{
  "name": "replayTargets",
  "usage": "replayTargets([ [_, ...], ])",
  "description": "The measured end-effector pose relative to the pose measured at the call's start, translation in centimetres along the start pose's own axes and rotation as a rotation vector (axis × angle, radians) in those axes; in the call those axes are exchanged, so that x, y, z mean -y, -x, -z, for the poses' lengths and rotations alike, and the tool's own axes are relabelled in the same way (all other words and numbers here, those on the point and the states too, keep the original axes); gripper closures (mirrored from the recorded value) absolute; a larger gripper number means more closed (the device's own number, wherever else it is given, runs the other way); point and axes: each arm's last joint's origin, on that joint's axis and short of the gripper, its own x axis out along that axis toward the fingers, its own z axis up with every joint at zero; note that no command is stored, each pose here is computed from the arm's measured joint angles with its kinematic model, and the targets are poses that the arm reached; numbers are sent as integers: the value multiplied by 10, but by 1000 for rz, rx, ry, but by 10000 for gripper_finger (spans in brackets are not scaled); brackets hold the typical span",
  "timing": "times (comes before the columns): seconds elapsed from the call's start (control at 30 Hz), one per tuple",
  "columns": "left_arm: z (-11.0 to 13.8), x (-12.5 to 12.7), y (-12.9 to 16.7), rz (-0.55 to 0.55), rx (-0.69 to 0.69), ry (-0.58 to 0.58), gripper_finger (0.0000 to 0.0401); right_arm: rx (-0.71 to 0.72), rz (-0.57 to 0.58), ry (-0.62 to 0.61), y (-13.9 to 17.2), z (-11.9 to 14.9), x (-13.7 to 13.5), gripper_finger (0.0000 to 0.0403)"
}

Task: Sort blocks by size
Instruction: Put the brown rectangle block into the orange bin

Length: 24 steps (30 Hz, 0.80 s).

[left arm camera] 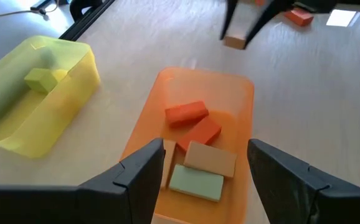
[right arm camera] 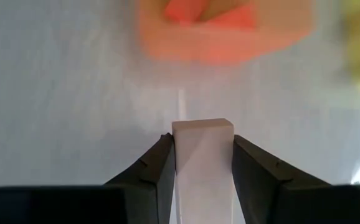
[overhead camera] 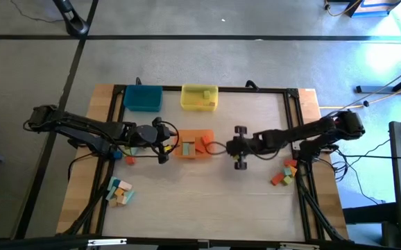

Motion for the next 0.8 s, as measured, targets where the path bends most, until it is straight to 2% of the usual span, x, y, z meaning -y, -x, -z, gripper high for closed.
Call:
replayTargets([
  [0.37,0,0,0,0,0,20,182,228,19,-77,-7,-19,44,270],
  [0.8,0,0,0,-1,-1,23,182,334,77,-138,-8,-25,74,270],
])
